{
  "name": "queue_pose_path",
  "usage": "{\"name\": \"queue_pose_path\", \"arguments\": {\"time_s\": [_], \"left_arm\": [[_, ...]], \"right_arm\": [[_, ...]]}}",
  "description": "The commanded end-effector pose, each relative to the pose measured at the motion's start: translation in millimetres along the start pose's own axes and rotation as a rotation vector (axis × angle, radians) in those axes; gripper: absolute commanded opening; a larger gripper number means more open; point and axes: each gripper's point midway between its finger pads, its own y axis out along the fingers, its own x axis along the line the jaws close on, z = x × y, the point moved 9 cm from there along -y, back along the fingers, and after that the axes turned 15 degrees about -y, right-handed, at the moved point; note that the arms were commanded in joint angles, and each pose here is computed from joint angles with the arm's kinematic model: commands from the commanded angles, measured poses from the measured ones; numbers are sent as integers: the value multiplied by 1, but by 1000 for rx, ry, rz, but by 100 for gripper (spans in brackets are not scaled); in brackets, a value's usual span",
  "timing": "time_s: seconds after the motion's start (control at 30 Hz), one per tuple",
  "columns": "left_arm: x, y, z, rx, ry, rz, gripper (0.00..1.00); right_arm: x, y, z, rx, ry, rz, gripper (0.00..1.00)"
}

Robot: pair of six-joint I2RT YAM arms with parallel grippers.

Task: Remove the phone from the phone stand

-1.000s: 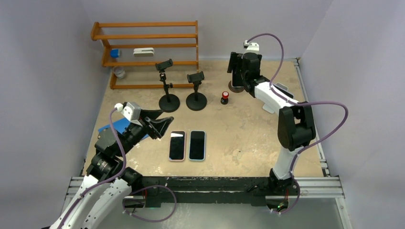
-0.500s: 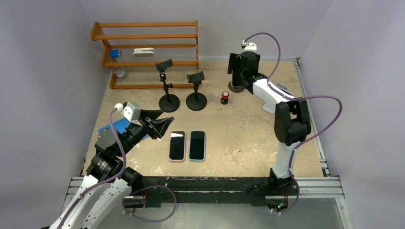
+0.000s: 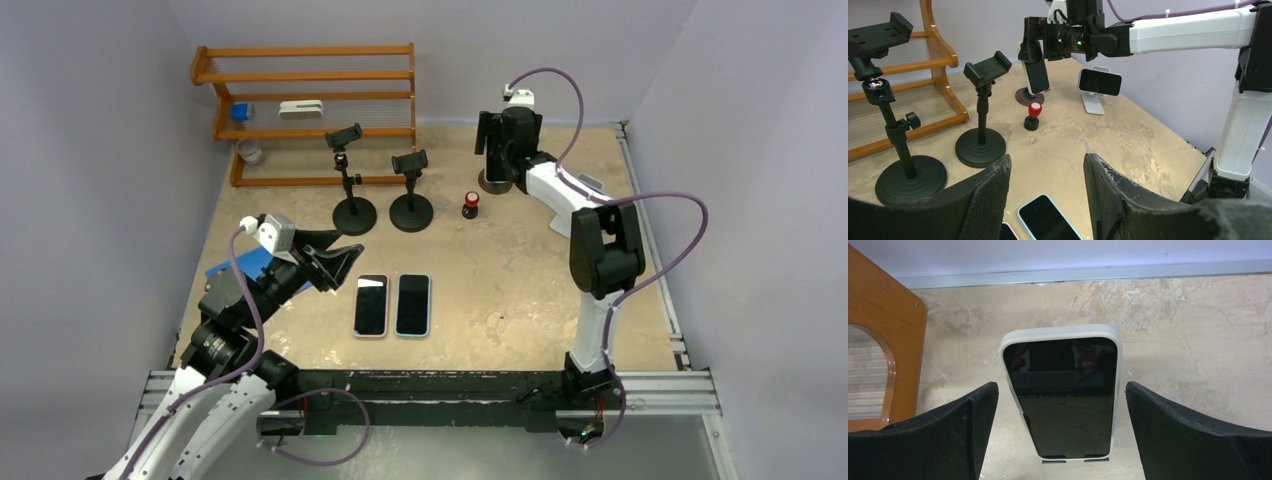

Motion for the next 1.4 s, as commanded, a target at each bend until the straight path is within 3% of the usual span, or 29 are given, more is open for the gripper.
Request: {"name": "queue_pose_path", "arguments": {"time_s": [0.0,1.37], "left_arm": [[0,3,-2,-26,15,10,53],[-1,3,-2,-27,16,10,53]], "right_arm": [[-3,3,-20,-51,3,5,99],[-5,18,-1,-22,-6,-30,96]]}}
